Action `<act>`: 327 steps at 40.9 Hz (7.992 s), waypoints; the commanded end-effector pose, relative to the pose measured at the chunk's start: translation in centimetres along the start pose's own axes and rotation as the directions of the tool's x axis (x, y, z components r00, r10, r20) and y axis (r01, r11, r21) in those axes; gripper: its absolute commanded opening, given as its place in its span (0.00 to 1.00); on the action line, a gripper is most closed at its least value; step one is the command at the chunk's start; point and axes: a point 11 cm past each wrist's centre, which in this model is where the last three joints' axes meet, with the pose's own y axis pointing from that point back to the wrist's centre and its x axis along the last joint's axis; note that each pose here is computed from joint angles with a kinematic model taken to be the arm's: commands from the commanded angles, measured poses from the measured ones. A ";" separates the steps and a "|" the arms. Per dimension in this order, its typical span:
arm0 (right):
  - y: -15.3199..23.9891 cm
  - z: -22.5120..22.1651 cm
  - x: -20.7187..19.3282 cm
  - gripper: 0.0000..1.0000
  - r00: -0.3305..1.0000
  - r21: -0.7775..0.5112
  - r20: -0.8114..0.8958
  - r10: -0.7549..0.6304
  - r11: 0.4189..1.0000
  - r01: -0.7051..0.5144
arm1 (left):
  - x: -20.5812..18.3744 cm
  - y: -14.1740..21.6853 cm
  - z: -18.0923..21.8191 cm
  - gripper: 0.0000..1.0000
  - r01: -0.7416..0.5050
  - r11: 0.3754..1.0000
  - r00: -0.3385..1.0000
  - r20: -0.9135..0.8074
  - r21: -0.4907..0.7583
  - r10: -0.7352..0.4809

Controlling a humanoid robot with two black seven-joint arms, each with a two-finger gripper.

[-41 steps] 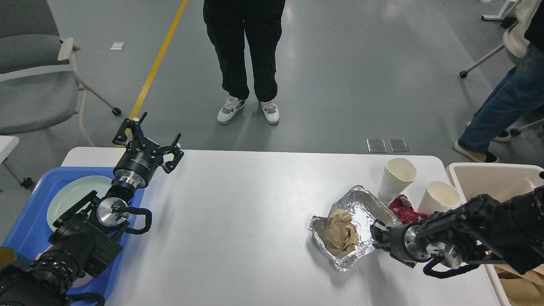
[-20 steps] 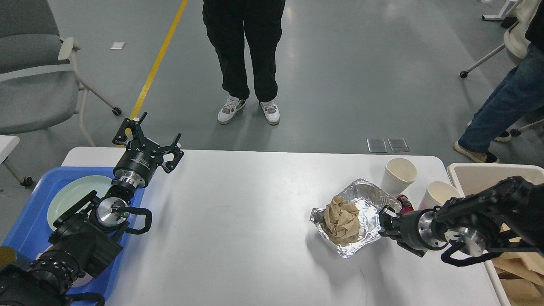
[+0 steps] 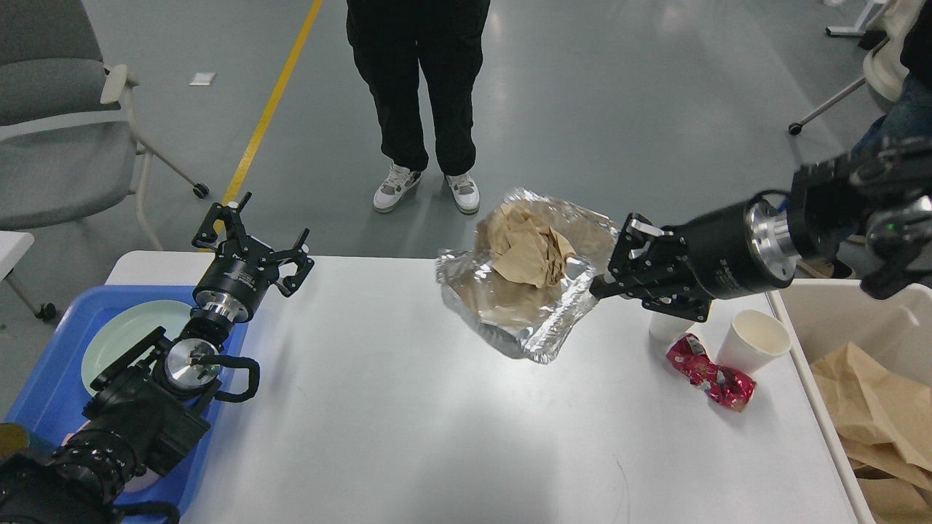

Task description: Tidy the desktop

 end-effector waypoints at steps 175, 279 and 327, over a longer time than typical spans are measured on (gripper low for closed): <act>-6.3 35.0 11.5 0.36 0.868 -0.576 0.053 0.494 0.725 -0.378 | -0.1 -0.1 0.0 0.97 0.002 1.000 1.000 0.000 0.001 -0.002; 1.0 46.1 11.0 1.00 0.725 -0.778 -0.225 0.651 0.329 -0.536 | 0.0 0.0 0.0 0.97 0.001 1.000 1.000 0.000 0.000 -0.001; -5.3 18.9 14.7 1.00 0.935 -0.506 -0.128 0.331 0.789 -0.348 | 0.0 0.0 0.0 0.97 0.001 1.000 1.000 -0.002 -0.001 -0.001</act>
